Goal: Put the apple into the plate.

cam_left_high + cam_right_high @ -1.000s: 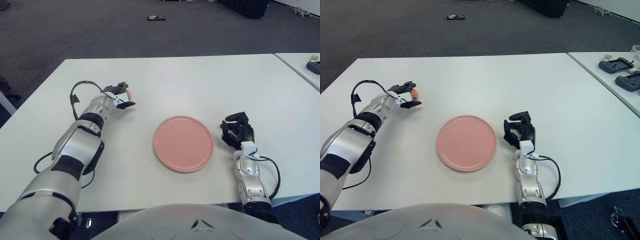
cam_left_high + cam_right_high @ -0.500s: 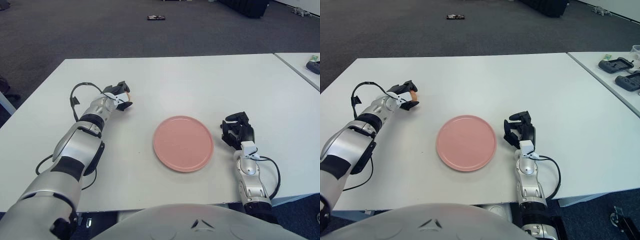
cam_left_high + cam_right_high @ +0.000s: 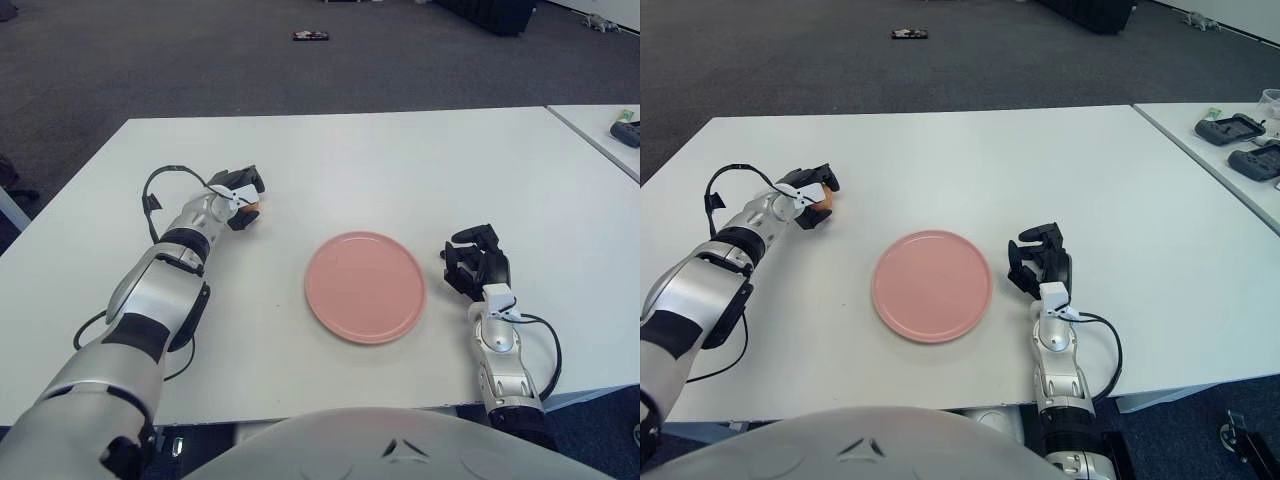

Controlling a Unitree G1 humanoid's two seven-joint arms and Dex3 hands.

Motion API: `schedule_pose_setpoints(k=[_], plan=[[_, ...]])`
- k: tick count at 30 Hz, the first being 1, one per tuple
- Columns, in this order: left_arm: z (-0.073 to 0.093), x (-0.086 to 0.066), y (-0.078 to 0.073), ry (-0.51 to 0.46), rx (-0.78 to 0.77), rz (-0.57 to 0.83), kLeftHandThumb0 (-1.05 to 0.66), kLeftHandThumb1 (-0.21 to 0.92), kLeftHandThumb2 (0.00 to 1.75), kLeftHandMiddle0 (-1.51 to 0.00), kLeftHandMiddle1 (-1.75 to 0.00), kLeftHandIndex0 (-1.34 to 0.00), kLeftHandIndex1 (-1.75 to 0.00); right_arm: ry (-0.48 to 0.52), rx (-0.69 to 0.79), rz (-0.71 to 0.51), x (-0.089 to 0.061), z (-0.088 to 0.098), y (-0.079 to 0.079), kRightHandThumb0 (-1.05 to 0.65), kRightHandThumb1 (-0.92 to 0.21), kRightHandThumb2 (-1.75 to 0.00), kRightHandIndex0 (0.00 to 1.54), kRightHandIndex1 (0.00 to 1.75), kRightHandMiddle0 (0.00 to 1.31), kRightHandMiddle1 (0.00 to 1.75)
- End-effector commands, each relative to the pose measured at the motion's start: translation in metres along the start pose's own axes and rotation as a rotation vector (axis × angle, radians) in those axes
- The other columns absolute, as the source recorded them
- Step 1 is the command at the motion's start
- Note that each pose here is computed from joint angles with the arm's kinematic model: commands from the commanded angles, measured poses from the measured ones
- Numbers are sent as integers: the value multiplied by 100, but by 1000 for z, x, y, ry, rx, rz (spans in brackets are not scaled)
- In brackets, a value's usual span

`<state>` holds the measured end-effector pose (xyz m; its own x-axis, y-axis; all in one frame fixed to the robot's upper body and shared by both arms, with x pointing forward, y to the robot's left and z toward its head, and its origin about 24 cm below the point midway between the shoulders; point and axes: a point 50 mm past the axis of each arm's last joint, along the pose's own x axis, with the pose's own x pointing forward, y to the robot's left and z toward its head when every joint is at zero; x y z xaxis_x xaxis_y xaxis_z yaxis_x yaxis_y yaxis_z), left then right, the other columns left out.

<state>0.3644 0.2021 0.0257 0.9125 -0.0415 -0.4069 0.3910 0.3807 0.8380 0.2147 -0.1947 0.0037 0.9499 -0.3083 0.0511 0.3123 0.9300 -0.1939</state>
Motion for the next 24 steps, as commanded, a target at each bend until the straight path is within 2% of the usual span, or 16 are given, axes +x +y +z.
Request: schedule_pose_setpoints(k=[1, 11, 24], plan=[[-29, -10, -40, 121, -27, -132, 0, 9, 155, -83, -164, -55, -175, -5, -1, 4, 1, 3, 1, -37, -75, -77, 61, 115, 29, 175], [-30, -10, -40, 127, -100, -114, 0, 5, 159, -85, -164, -57, -175, -15, 10, 0, 1, 3, 1, -37, -74, -78, 63, 116, 30, 175], [-30, -11, -38, 123, -118, -106, 0, 3, 162, -87, -165, -59, -175, -20, 2, 5, 2, 4, 1, -37, -72, -81, 64, 116, 32, 175]])
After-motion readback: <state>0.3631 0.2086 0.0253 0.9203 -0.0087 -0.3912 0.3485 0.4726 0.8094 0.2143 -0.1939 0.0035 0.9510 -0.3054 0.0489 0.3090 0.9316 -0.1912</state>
